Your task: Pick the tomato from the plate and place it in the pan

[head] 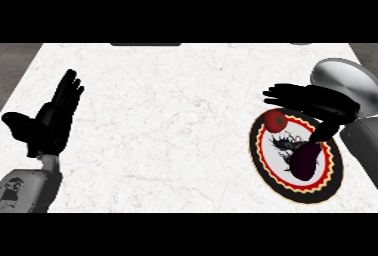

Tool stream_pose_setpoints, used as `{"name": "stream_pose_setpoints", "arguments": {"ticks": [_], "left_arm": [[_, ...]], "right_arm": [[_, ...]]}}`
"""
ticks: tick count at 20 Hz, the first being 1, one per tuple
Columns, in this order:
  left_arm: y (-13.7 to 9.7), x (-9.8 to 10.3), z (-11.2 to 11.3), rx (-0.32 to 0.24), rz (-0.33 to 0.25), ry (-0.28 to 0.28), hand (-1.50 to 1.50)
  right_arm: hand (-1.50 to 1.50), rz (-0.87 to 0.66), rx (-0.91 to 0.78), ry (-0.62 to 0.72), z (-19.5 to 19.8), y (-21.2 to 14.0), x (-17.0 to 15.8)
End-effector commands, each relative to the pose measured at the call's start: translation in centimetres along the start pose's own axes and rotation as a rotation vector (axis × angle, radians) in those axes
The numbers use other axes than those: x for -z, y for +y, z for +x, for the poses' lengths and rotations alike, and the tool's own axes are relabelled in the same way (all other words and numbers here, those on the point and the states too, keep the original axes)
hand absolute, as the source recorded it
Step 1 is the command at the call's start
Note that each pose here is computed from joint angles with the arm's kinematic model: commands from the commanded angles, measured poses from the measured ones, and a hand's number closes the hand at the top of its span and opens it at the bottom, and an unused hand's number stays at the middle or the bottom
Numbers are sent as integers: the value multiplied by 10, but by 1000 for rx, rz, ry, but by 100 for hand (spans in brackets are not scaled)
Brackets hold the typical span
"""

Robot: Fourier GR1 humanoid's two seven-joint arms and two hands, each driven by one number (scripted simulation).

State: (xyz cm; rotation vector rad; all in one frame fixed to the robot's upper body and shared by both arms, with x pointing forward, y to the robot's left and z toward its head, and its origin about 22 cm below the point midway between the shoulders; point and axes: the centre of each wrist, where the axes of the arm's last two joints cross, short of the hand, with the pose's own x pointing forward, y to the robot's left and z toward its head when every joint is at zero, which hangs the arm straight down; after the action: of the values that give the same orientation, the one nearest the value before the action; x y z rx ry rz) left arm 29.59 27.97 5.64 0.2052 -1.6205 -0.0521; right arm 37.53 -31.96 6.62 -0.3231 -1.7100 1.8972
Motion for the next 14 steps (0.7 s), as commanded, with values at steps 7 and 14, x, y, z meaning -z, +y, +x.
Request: {"name": "stream_pose_setpoints", "arguments": {"ticks": [7,14], "left_arm": [[-1,-8,10,-5,-22,6,0],[-14,-3,-22,-15,-22,-5,0]], "right_arm": [[-150,44,-32,0,-5,24,18],[-150,89,-49,42,-8,30,22]]}}
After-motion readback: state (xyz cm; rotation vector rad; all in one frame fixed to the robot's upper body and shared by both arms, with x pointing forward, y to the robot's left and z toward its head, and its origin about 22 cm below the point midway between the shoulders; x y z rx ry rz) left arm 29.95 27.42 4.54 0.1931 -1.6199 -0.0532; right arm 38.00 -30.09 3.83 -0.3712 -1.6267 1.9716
